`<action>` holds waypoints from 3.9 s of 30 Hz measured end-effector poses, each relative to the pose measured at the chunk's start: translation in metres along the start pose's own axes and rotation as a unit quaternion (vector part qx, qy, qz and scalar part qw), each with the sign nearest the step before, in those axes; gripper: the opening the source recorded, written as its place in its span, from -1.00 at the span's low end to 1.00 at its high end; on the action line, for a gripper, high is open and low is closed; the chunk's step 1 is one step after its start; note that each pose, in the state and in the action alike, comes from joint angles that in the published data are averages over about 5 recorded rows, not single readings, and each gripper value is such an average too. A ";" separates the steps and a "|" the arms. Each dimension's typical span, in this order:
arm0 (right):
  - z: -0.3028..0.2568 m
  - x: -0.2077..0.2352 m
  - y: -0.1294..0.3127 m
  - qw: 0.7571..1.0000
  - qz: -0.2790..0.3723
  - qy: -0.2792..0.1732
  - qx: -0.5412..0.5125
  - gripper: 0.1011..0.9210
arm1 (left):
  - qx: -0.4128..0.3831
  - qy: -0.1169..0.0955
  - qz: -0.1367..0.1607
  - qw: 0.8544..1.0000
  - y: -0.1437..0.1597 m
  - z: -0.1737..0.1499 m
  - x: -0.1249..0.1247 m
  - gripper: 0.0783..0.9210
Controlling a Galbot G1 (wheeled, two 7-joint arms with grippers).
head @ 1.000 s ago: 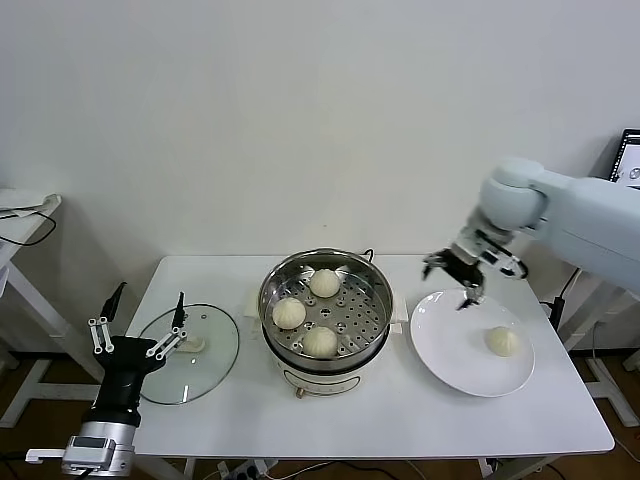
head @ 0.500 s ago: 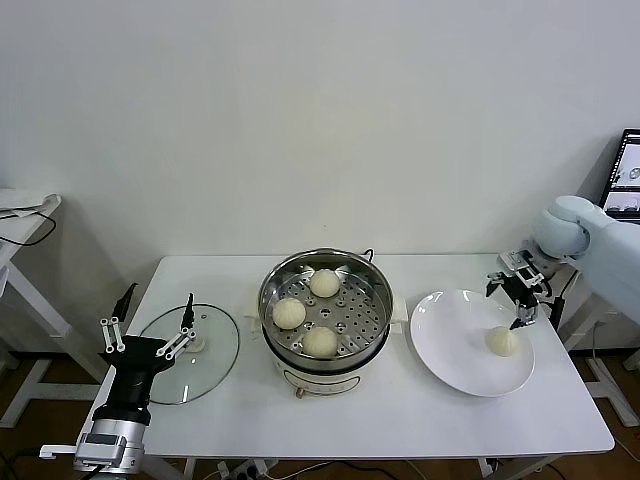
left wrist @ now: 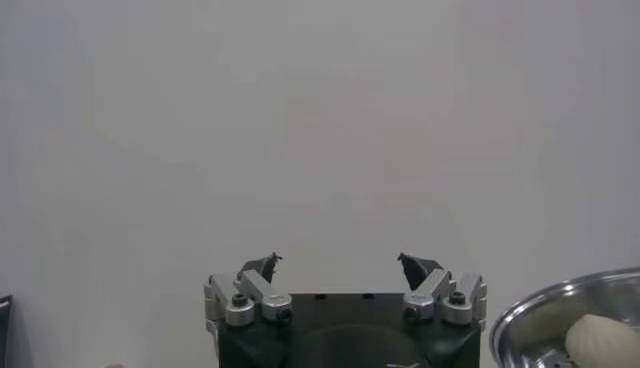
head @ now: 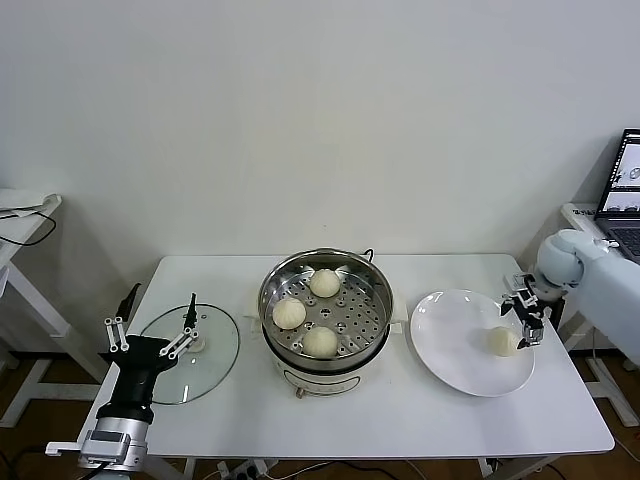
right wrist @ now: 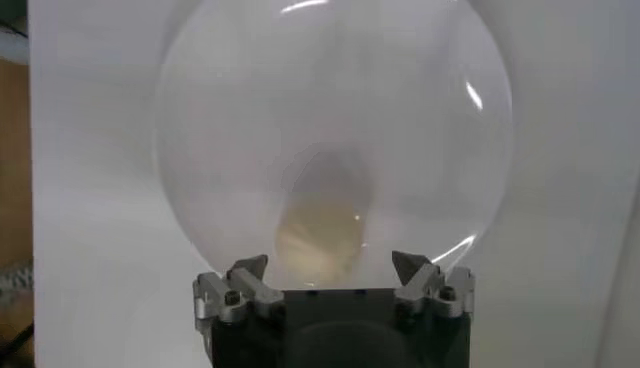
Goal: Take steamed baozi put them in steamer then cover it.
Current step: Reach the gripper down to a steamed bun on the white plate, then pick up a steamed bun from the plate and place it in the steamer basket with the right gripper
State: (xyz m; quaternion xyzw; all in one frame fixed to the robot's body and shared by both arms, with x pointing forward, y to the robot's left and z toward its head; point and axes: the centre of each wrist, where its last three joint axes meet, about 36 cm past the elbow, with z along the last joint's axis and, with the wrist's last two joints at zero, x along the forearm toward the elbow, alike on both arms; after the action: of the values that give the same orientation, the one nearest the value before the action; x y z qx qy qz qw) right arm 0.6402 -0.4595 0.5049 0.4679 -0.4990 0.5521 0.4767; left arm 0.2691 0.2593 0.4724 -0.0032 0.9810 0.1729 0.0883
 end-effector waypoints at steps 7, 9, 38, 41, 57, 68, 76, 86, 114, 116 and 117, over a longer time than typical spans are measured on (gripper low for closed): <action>0.001 -0.018 0.000 1.000 -0.001 0.001 -0.013 0.76 | 0.000 0.002 0.001 1.000 -0.001 0.002 -0.001 0.77; 0.000 -0.022 0.000 1.000 -0.001 0.000 -0.014 0.76 | 0.000 0.002 0.001 1.000 -0.001 0.003 -0.001 0.77; -0.002 -0.037 0.000 1.000 -0.003 -0.002 -0.013 0.22 | 0.002 0.000 0.003 1.000 -0.004 0.003 -0.002 0.77; -0.001 -0.035 0.000 1.000 -0.003 -0.003 -0.014 0.22 | 0.001 0.000 0.003 1.000 -0.004 0.003 -0.002 0.77; 0.001 0.042 -0.004 0.999 0.015 -0.028 -0.030 0.23 | 0.002 -0.008 0.005 1.000 -0.007 -0.002 -0.003 0.77; -0.046 0.149 -0.002 0.997 0.041 -0.062 -0.034 0.26 | 0.000 -0.016 0.006 1.000 -0.005 -0.004 -0.004 0.77; -0.106 0.214 0.005 0.995 0.049 -0.089 -0.024 0.26 | 0.005 -0.025 0.003 1.000 -0.002 -0.009 -0.005 0.77; -0.194 0.255 0.005 0.994 0.046 -0.101 -0.013 0.26 | 0.009 -0.033 0.000 0.999 0.001 -0.014 -0.006 0.77; -0.351 0.167 -0.035 0.996 -0.007 -0.077 0.048 0.26 | 0.002 -0.018 -0.022 1.000 0.019 -0.003 -0.009 0.77; -0.352 0.159 -0.037 0.996 -0.010 -0.076 0.046 0.26 | 0.002 -0.017 -0.023 1.000 0.020 -0.002 -0.009 0.77; -0.352 0.156 -0.037 0.996 -0.011 -0.075 0.044 0.26 | 0.002 -0.016 -0.024 1.000 0.020 -0.001 -0.009 0.77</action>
State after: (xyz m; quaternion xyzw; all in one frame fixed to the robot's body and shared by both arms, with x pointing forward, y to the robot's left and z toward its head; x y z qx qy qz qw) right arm 0.6463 -0.0978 0.6410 0.5342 -0.5031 0.5318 0.4227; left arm 0.2772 0.2776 0.4817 -0.0234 0.9794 0.1691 0.1079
